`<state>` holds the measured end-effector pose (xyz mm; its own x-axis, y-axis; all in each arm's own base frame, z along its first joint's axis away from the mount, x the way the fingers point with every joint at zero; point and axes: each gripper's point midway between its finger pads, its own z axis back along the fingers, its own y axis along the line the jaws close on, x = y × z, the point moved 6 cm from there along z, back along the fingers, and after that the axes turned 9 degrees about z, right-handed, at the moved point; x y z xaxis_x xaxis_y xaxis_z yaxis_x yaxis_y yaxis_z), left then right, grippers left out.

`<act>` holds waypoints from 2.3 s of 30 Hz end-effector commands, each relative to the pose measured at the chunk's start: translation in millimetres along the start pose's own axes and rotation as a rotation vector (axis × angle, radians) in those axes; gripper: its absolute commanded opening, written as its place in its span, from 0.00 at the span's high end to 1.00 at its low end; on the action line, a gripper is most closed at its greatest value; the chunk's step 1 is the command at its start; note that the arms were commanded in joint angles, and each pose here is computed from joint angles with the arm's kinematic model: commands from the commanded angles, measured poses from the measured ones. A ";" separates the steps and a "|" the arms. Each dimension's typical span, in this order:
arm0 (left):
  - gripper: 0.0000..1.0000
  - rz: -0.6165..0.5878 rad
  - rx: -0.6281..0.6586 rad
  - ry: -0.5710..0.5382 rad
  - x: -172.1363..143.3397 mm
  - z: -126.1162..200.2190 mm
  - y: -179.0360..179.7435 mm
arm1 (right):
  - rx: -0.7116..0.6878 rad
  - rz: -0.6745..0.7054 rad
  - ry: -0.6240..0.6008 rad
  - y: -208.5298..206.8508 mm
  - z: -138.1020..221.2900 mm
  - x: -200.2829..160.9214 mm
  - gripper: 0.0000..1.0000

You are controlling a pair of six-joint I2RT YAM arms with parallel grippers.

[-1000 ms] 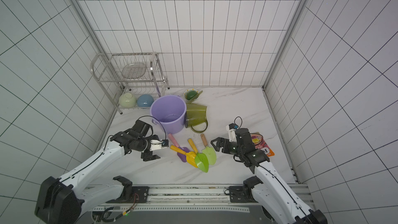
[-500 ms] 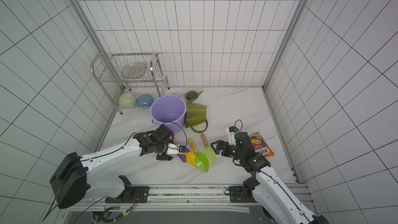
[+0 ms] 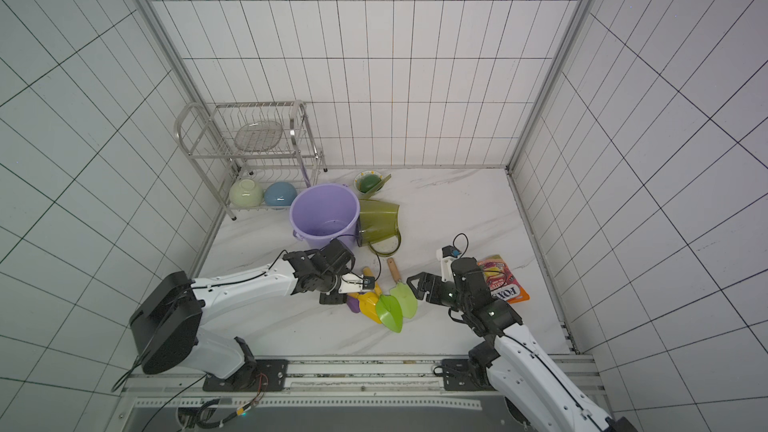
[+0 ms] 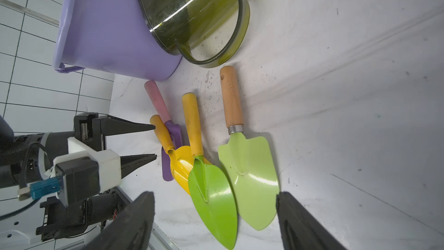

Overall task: Organize the gardening tools
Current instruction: Pick up the gardening tool from the center of the board.

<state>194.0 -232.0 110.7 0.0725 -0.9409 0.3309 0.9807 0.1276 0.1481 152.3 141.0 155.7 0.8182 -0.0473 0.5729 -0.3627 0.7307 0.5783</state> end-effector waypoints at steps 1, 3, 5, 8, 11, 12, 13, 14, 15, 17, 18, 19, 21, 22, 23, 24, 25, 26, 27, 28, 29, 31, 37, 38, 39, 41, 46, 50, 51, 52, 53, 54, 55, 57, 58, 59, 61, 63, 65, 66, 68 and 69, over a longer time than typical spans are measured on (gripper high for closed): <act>0.51 0.001 0.019 -0.039 15.0 -1.2 6.2 | -0.001 0.011 -0.014 0.9 0.0 -0.3 0.18; 0.54 0.000 0.014 -0.028 14.6 -5.1 5.4 | -0.001 0.012 -0.015 0.9 0.0 -0.5 0.19; 0.57 -0.005 0.004 -0.019 13.7 -8.9 4.0 | -0.003 0.012 -0.015 0.9 -0.1 -1.1 0.19; 0.58 -0.012 -0.011 0.002 10.8 -15.7 1.5 | -0.003 0.016 -0.019 1.1 0.2 -0.8 0.21; 0.59 -0.015 -0.014 0.018 8.8 -22.0 0.9 | -0.003 0.016 -0.018 1.4 0.2 -0.7 0.21; 0.59 -0.016 -0.014 0.023 8.1 -23.6 0.9 | -0.002 0.018 -0.018 1.8 0.3 -0.4 0.21; 0.59 -0.018 -0.018 0.025 8.0 -25.3 0.7 | -0.003 0.017 -0.019 1.7 0.0 -0.3 0.21; 0.60 -0.018 -0.020 0.027 7.7 -26.4 0.5 | -0.004 0.017 -0.018 1.4 -0.1 -0.7 0.22; 0.60 -0.018 -0.023 0.029 7.3 -27.5 0.2 | -0.005 0.017 -0.017 1.4 -0.3 -0.9 0.22; 0.62 -0.021 -0.027 0.031 7.4 -28.7 -0.3 | -0.007 0.017 -0.016 1.3 -0.4 -1.0 0.22; 0.63 -0.023 -0.028 0.030 7.6 -29.0 -0.8 | -0.007 0.017 -0.018 1.5 -0.3 -0.7 0.22; 0.65 -0.024 -0.030 0.032 6.8 -29.6 -1.1 | -0.007 0.018 -0.019 1.7 -0.1 -0.5 0.23; 0.69 -0.027 -0.031 0.033 6.4 -29.4 -1.4 | -0.007 0.018 -0.023 2.1 0.4 0.4 0.23; 0.72 -0.029 -0.034 0.034 6.1 -29.5 -1.7 | -0.007 0.018 -0.024 2.3 0.5 0.6 0.23; 0.74 -0.030 -0.034 0.033 6.1 -28.8 -1.9 | -0.006 0.020 -0.025 2.9 0.8 1.1 0.23; 0.76 -0.031 -0.036 0.033 6.0 -28.0 -2.3 | -0.007 0.020 -0.027 3.3 1.3 1.6 0.23; 0.78 -0.035 -0.038 0.032 5.7 -27.3 -2.8 | -0.007 0.020 -0.030 3.6 1.8 2.5 0.23; 0.80 -0.038 -0.039 0.031 5.6 -25.9 -3.2 | -0.005 0.021 -0.031 4.5 2.2 3.1 0.23; 0.81 -0.041 -0.042 0.029 5.7 -24.7 -3.7 | -0.006 0.023 -0.032 5.0 2.7 3.6 0.23; 0.82 -0.045 -0.044 0.029 5.3 -23.7 -4.3 | -0.007 0.024 -0.033 5.5 3.1 4.3 0.23; 0.83 -0.049 -0.045 0.026 5.2 -21.9 -4.7 | -0.007 0.025 -0.033 6.1 3.6 4.8 0.23; 0.85 -0.058 -0.040 0.019 5.6 -17.4 -5.0 | -0.008 0.026 -0.031 6.7 4.3 5.4 0.23; 0.90 -0.065 -0.030 -0.001 5.4 -2.7 -4.3 | 0.005 0.023 -0.028 13.2 6.9 10.3 0.24; 0.90 -0.054 -0.027 -0.011 5.8 0.9 -2.3 | 0.008 0.020 -0.027 14.4 6.9 11.2 0.24; 0.91 -0.039 -0.032 -0.021 5.8 4.6 0.0 | 0.010 0.016 -0.023 15.3 6.7 11.8 0.25; 0.92 0.015 -0.048 -0.055 5.7 15.0 8.1 | 0.019 0.008 -0.014 17.8 5.7 13.8 0.26; 0.94 0.139 -0.087 -0.166 2.3 48.6 26.6 | 0.071 -0.017 0.013 29.3 0.3 19.8 0.27; 0.94 0.207 -0.064 -0.239 -2.9 71.5 36.4 | 0.138 -0.038 -0.004 43.0 -2.6 27.3 0.25; 0.94 0.229 -0.063 -0.264 -4.5 77.6 38.7 | 0.157 -0.050 -0.014 46.8 -3.3 29.7 0.24; 0.94 0.250 -0.063 -0.289 -5.7 83.2 40.5 | 0.173 -0.060 -0.019 49.9 -4.0 31.5 0.24; 0.94 0.270 -0.064 -0.312 -6.4 88.4 41.4 | 0.200 -0.088 -0.026 54.3 -4.7 34.4 0.23; 0.94 0.287 -0.061 -0.330 -8.0 93.0 42.3 | 0.225 -0.106 -0.031 58.6 -5.2 37.0 0.22; 0.94 0.298 -0.059 -0.352 -8.6 98.0 41.7 | 0.257 -0.125 -0.037 63.2 -6.3 40.1 0.22; 0.94 0.314 -0.056 -0.383 -10.0 104.7 39.5 | 0.337 -0.154 -0.051 75.4 -6.8 46.5 0.22; 0.94 0.319 -0.053 -0.399 -9.7 108.1 37.8 | 0.374 -0.166 -0.056 81.3 -6.8 49.7 0.22; 0.94 0.323 -0.049 -0.410 -9.9 110.0 36.5 | 0.406 -0.172 -0.055 87.1 -7.1 51.9 0.22; 0.94 0.330 -0.045 -0.434 -9.9 115.1 33.9 | 0.455 -0.173 -0.050 97.4 -8.1 56.6 0.23; 0.94 0.339 -0.045 -0.449 -9.4 117.8 32.4 | 0.488 -0.169 -0.038 106.3 -10.1 59.1 0.25; 0.94 0.344 -0.045 -0.457 -8.8 119.1 32.0 | 0.514 -0.160 -0.030 114.0 -11.7 60.7 0.29; 0.94 0.346 -0.046 -0.458 -9.0 118.8 31.6 | 0.525 -0.156 -0.025 117.3 -13.2 60.9 0.31; 0.94 0.351 -0.048 -0.458 -9.9 117.4 31.1 | 0.551 -0.149 -0.023 124.0 -14.9 62.9 0.34; 0.94 0.352 -0.048 -0.458 -10.3 117.0 30.5 | 0.564 -0.146 -0.021 127.3 -15.8 63.4 0.36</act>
<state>203.5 -179.1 216.4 0.3237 -0.6450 0.6923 0.9188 0.3889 -0.0673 166.6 229.8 228.9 0.8895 -0.1349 0.4365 -0.3707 0.3456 0.8621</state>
